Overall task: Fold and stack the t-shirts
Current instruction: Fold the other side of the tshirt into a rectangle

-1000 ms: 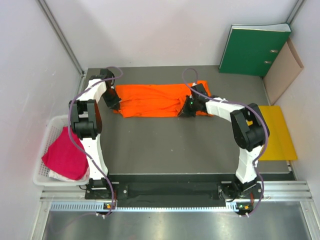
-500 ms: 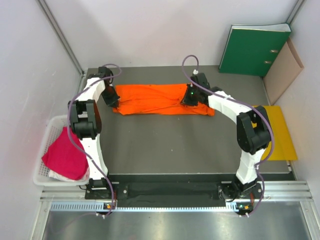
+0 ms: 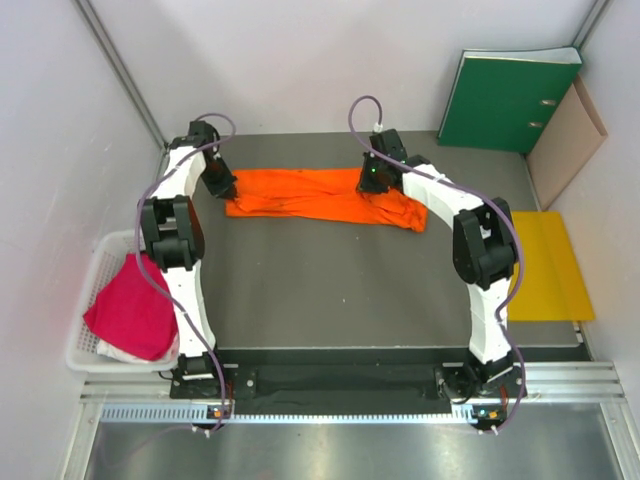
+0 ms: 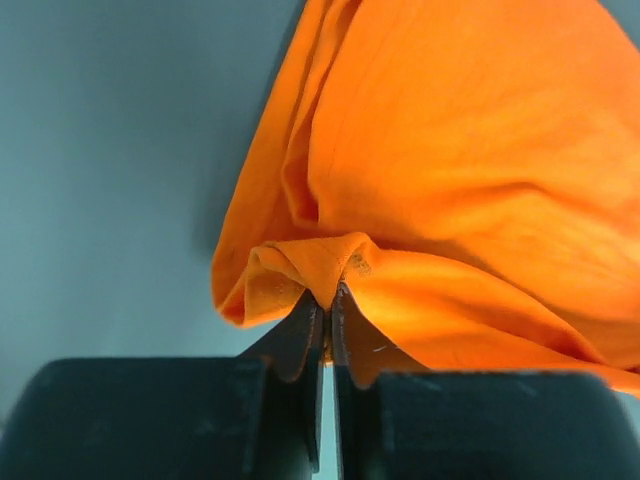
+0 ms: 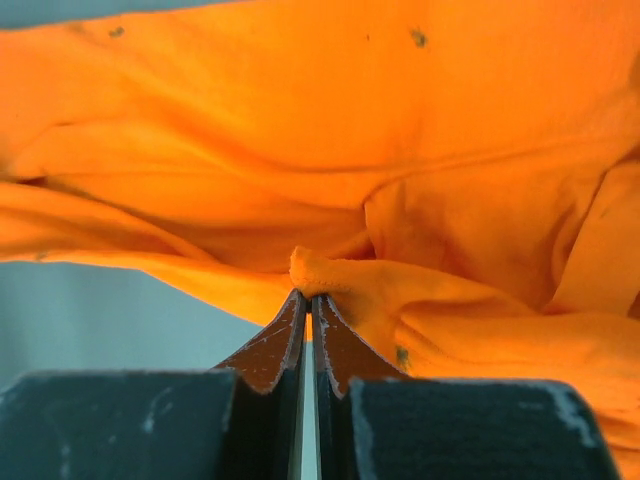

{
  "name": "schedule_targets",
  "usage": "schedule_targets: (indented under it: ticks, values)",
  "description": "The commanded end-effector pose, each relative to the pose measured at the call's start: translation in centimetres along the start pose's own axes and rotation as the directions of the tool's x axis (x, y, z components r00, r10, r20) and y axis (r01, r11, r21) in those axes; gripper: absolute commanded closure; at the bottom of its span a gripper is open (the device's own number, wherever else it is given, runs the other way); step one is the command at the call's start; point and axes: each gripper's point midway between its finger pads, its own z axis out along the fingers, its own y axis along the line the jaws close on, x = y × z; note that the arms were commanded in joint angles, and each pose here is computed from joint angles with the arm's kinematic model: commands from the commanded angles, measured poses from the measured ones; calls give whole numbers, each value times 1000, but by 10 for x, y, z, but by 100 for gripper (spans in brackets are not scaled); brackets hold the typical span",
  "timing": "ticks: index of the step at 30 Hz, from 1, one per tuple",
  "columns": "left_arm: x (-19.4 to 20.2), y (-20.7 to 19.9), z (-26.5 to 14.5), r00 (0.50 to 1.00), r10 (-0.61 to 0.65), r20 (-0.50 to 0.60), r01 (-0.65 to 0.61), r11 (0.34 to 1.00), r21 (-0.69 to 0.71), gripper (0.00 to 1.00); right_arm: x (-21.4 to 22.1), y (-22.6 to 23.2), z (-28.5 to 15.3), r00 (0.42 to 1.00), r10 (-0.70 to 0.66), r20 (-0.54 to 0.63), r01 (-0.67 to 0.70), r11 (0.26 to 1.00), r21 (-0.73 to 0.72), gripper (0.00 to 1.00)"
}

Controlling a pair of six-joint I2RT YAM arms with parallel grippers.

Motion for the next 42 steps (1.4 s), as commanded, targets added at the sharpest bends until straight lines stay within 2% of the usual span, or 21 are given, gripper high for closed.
schedule_targets:
  ticks: [1,3,4,7,15,24,25,27,28,30,31,32,34,35,37,38,40,42]
  values:
    - [-3,-3,5,999,-22,-42,23,1000,16,82,-26,6,-4,998,-36,50,37,999,-6,98]
    - [-4,-7,2,999,-11,-35,12,999,30,68,-26,3,-4,998,-37,51,38,999,-2,98]
    - [-6,-8,0,1000,-8,-25,9,999,37,42,-27,2,-5,998,-34,52,34,999,-1,98]
    - [-11,-11,0,1000,-6,-11,6,998,56,1,-32,-2,-5,998,-28,63,28,1000,1,98]
    - [-8,-13,4,1000,-5,-20,6,997,80,1,-47,-10,0,996,-33,77,33,999,3,97]
    - [3,-3,13,998,-4,-56,6,999,37,1,-63,-19,19,994,-58,93,57,998,21,94]
    - [4,-3,14,998,-7,-61,10,999,36,1,-59,-21,26,995,-58,78,57,998,23,81]
    - [6,-2,15,998,-10,-66,12,999,37,1,-58,-22,27,996,-66,53,65,998,25,65]
    - [6,-3,15,998,-8,-67,11,999,39,1,-57,-21,26,996,-69,48,67,997,26,54]
    - [7,-4,15,998,-8,-69,11,999,42,1,-49,-30,22,996,-76,36,74,996,57,46]
    - [7,-5,15,998,-10,-70,13,999,43,1,-58,-28,7,995,-79,69,75,995,59,38]
    - [8,-5,15,998,-7,-69,10,999,44,1,-47,-36,5,995,-79,56,74,994,74,37]
    - [8,-6,14,998,-8,-69,11,999,47,1,-60,-42,-22,992,-59,110,50,995,87,38]
    - [7,-6,15,998,-4,-68,8,999,48,1,-47,-53,-23,995,-43,91,34,995,99,38]
    - [9,-6,15,997,-4,-71,7,999,45,1,-55,-61,-50,990,15,142,-27,996,86,40]
    - [9,-5,16,997,-1,-73,4,999,45,1,-41,-68,-51,992,35,123,-44,997,71,40]
    - [10,-5,16,997,0,-74,3,999,44,1,-47,-74,-76,983,82,163,-90,995,47,41]
    - [12,-5,17,997,3,-78,1,999,42,1,-34,-87,-83,982,108,155,-117,992,52,41]
